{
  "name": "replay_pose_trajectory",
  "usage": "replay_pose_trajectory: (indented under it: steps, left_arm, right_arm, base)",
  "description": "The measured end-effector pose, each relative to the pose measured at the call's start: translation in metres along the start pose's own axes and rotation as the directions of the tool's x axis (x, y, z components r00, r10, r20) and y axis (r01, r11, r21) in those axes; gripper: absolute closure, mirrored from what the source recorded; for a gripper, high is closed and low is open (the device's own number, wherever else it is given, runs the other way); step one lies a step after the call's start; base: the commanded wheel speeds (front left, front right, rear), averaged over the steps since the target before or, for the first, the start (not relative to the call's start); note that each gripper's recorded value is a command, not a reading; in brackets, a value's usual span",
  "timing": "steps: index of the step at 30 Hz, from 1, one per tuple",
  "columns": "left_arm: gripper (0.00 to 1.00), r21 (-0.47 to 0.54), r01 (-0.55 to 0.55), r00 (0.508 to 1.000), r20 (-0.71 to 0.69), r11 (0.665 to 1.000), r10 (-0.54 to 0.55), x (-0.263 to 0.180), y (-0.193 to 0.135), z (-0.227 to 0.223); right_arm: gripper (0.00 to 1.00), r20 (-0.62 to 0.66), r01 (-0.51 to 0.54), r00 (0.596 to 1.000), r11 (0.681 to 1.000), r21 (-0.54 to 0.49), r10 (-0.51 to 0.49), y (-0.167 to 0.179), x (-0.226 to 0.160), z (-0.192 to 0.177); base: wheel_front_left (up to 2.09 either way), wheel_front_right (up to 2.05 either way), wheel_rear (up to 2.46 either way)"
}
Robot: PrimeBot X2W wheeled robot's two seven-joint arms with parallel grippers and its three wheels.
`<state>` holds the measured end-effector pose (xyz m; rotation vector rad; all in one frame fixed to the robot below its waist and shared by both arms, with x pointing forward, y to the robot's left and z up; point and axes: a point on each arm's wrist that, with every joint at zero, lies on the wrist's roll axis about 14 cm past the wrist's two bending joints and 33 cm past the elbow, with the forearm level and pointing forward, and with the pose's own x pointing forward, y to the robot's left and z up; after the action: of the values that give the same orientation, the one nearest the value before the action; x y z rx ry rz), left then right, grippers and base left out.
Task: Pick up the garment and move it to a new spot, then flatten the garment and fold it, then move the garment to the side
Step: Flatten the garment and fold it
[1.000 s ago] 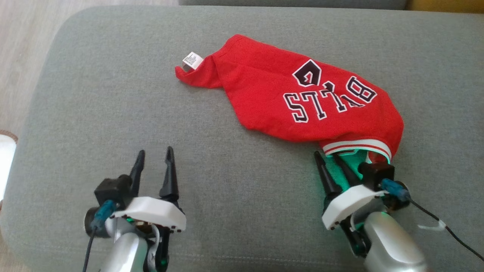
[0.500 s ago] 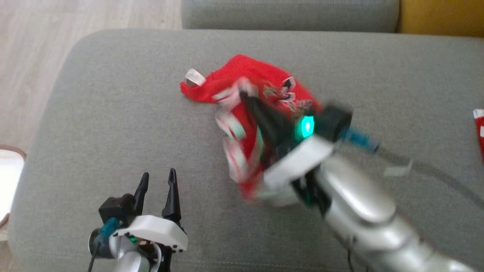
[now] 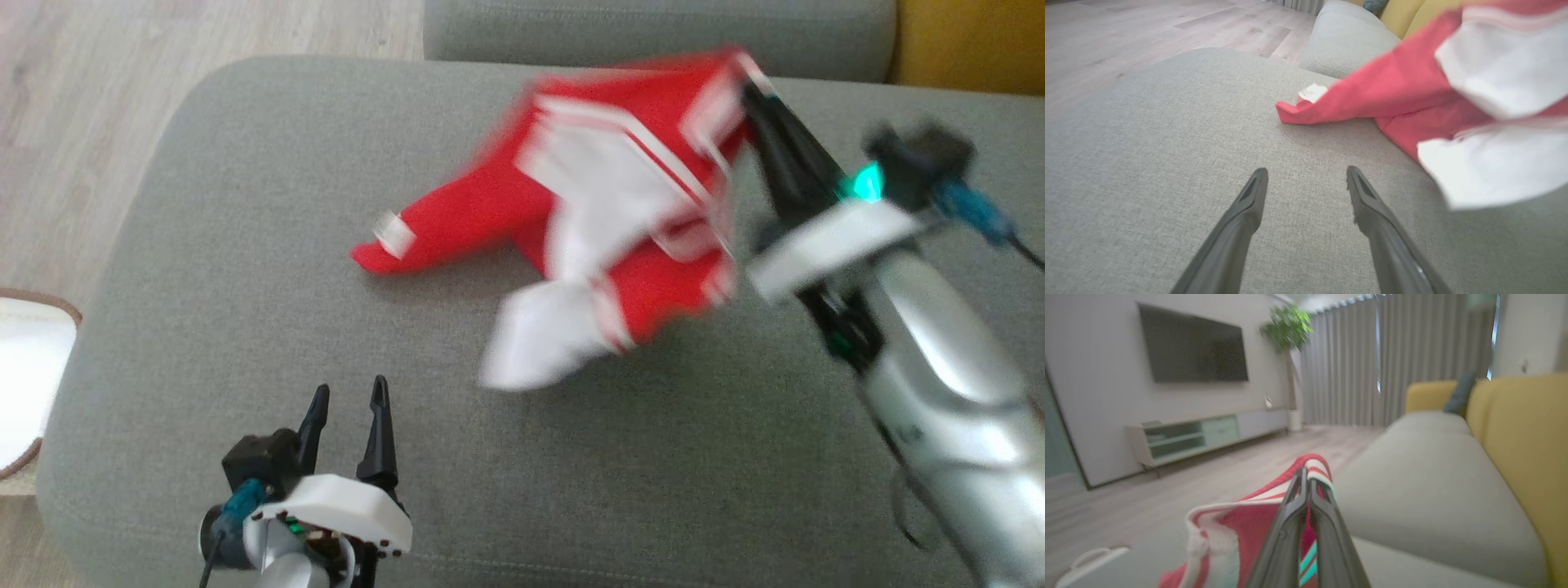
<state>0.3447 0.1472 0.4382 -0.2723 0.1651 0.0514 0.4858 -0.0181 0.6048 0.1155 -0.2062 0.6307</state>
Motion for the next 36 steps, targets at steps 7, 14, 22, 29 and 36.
replay_pose_trajectory:
  steps: [7,14,22,29,36]
  left_arm:
    - [0.0,0.004,0.008,0.999,-0.036,1.0,-0.008,0.006,-0.003,-0.011]
    - [0.0,0.004,0.039,0.998,-0.053,0.999,-0.039,0.017,-0.013,-0.015]
    - [0.0,0.004,0.062,0.997,-0.047,0.998,-0.062,0.021,-0.019,-0.013]
    - [0.0,-0.004,0.048,0.998,-0.044,0.999,-0.048,0.019,-0.014,-0.012]
    - [0.0,-0.006,0.036,0.998,-0.049,0.999,-0.036,0.017,-0.009,-0.013]
  right_arm:
    - [0.0,-0.393,0.366,0.843,0.927,-0.084,-0.368,-0.128,-0.119,-0.122]
    - [0.0,-0.366,0.51,0.778,0.853,-0.105,-0.511,-0.171,-0.145,-0.12]
    - [0.0,-0.305,0.342,0.885,0.936,-0.084,-0.351,-0.099,-0.102,-0.12]
    - [0.0,-0.479,0.074,0.871,0.993,-0.097,-0.112,-0.013,-0.116,-0.177]
    - [0.0,-0.564,-0.024,0.824,0.992,-0.123,-0.051,0.001,-0.126,-0.204]
  base:
    - [0.0,0.0,0.0]
    - [0.0,0.0,0.0]
    - [0.0,0.0,0.0]
    - [0.0,0.0,0.0]
    - [0.0,0.0,0.0]
